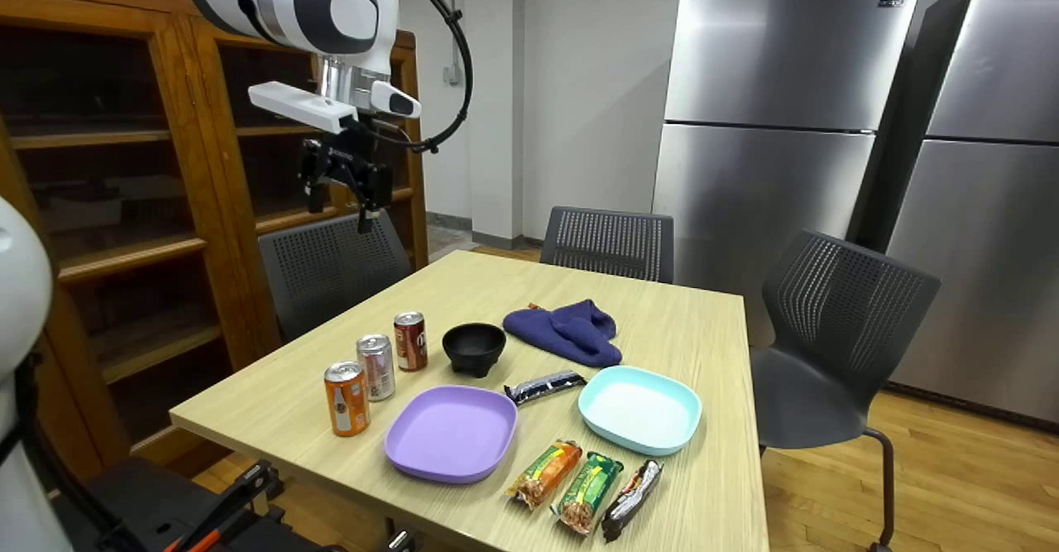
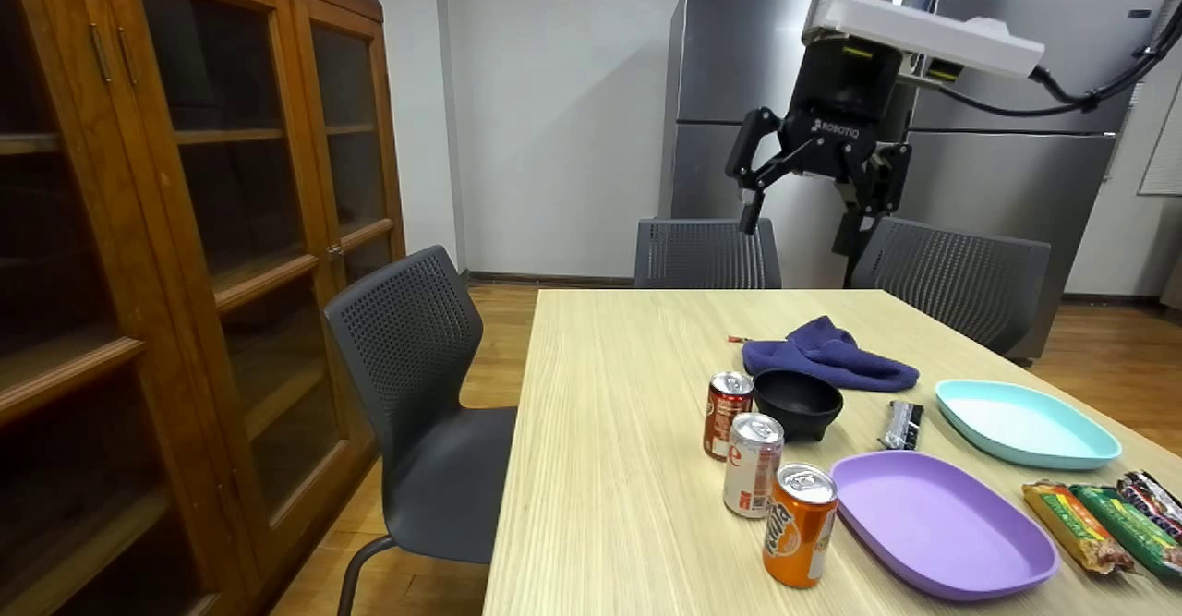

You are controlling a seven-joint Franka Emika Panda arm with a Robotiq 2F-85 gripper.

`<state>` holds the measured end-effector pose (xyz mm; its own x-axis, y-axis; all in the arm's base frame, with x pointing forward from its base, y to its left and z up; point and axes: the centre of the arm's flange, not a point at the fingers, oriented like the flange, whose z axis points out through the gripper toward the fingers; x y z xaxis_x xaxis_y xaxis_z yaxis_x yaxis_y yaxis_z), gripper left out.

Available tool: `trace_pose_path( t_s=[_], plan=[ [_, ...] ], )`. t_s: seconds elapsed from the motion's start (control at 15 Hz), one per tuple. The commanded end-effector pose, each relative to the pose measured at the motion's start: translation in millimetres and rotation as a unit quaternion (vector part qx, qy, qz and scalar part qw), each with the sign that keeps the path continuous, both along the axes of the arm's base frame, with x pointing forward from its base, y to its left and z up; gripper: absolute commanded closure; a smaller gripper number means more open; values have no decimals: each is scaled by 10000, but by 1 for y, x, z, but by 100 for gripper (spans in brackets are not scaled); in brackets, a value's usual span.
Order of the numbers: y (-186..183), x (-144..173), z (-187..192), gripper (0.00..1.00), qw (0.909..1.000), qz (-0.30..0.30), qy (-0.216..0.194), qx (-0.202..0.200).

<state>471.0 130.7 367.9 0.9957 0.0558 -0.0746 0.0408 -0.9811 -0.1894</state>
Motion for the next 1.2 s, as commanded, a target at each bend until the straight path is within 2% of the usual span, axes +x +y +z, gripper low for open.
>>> trace_pose_path(
  t_s=[0.0, 0.73, 1.13],
  plan=[
    [4, 20, -21, 0, 9996, 247, -151, -59],
    [18, 59, -92, 0, 9967, 653, -139, -460],
    [20, 79, -129, 0, 9966, 594, -222, -520]
  ],
)
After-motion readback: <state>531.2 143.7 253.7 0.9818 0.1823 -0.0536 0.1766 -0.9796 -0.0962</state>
